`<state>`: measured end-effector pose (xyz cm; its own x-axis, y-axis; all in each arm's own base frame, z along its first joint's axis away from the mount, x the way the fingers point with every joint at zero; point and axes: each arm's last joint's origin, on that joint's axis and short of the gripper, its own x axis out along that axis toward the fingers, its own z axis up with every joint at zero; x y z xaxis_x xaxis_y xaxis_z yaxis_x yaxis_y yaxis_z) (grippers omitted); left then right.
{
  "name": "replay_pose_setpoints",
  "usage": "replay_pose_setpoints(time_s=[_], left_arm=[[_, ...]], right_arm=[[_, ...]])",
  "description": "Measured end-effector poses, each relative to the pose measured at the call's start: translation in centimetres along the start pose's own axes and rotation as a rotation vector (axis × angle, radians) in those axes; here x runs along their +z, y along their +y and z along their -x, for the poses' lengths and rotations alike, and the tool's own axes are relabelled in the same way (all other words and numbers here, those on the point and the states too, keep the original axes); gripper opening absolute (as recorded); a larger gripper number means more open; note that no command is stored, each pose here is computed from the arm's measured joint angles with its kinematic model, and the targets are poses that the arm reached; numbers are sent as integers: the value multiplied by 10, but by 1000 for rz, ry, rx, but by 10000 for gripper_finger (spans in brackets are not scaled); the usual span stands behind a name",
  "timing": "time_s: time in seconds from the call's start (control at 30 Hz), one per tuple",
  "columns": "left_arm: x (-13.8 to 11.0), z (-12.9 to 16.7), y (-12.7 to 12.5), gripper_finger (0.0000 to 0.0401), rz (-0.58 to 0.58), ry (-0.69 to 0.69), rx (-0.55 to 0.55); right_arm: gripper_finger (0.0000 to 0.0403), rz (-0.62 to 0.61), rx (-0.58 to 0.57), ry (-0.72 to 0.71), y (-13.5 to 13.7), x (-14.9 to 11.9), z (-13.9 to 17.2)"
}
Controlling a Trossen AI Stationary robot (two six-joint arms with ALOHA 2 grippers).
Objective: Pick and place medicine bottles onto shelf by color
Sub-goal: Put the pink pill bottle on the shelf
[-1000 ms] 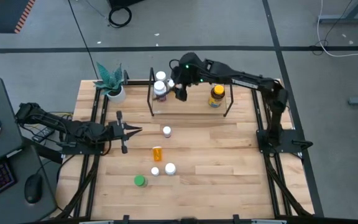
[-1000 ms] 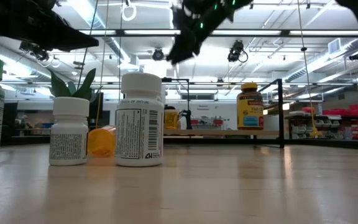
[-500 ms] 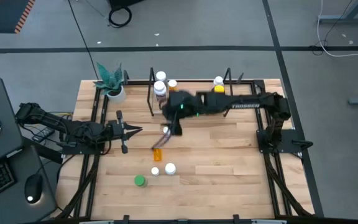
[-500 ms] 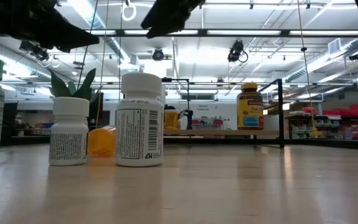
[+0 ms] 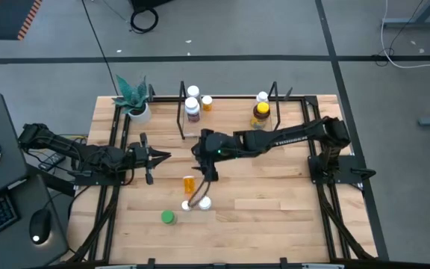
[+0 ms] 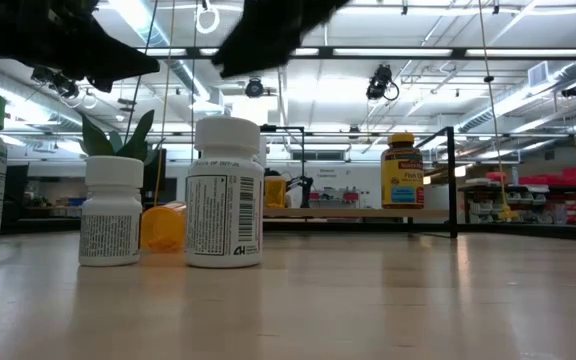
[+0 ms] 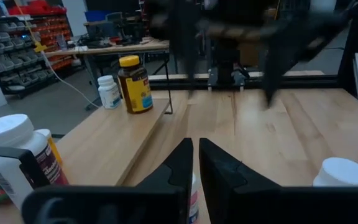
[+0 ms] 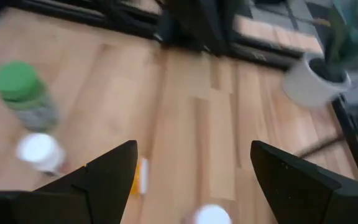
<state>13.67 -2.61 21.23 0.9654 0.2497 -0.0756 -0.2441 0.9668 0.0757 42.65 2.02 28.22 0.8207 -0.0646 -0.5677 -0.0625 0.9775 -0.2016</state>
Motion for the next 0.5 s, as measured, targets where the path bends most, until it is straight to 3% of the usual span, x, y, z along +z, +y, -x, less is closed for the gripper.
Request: replay_pose_setpoints(time_s=[0.3,0.5], left_arm=[[0,0,0,26,1,0,0],[0,0,0,32,0,-2,0]], right_arm=[[322,-151,-14,-46,-27,-56,-26],[322,-195,-21,-32,-31,-81,-49]])
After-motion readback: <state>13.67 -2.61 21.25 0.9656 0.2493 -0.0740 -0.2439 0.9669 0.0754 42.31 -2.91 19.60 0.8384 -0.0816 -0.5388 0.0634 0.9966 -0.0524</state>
